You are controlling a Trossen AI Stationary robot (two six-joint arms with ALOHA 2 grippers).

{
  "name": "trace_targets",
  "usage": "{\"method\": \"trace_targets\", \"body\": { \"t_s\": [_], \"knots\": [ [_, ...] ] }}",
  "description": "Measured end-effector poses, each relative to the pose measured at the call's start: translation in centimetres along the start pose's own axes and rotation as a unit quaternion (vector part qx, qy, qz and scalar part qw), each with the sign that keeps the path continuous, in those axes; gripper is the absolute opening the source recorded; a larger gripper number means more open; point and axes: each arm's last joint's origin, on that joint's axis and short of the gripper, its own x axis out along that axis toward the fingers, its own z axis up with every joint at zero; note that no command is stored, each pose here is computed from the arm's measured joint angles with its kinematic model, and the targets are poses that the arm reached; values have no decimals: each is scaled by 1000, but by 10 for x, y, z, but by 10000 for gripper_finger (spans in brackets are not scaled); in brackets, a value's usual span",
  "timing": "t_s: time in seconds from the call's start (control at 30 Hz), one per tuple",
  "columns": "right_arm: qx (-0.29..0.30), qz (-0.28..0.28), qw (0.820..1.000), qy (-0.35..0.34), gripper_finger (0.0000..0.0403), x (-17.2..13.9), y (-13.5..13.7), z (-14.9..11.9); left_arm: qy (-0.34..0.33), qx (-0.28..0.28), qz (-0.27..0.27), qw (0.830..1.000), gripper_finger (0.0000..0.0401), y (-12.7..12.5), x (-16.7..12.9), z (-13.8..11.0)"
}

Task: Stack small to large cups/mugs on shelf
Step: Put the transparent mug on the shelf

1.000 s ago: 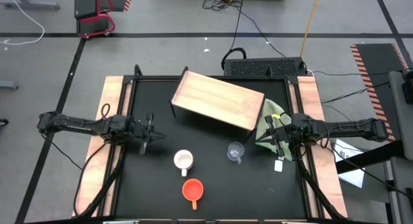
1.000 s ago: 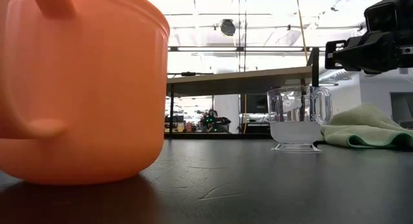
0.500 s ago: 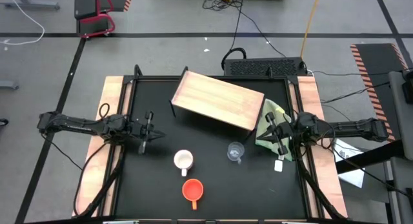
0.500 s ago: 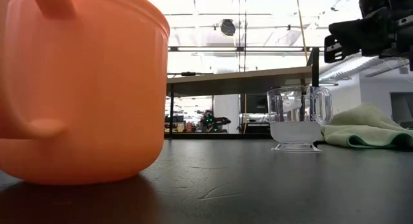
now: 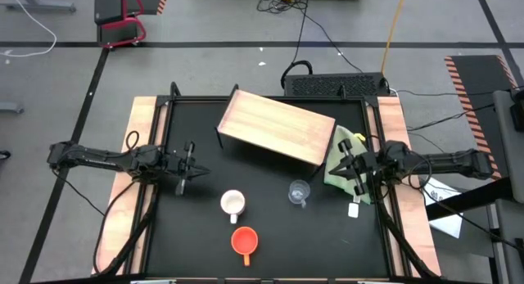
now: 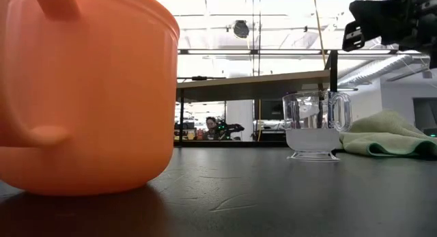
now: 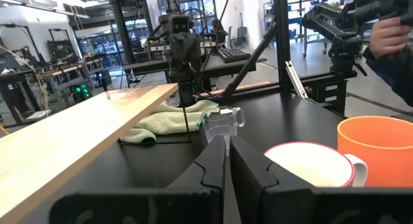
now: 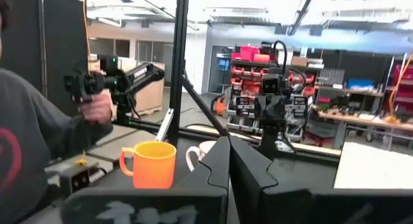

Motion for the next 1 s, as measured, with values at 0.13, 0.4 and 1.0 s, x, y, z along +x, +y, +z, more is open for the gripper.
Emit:
{"method": "trace_targets", "body": {
  "t_s": [0.13,0.4,1.0],
  "knots": [
    [31,9,999,25,0,7,-2,8,0,-3,0,1000,26,0,0,0],
    [33,51,996,62,23,29,0,30,0,-5,0,1000,26,0,0,0],
    [84,43,962,257,192,92,-3,77,18,-6,-2,1000,26,-1,0,-3]
  ]
}}
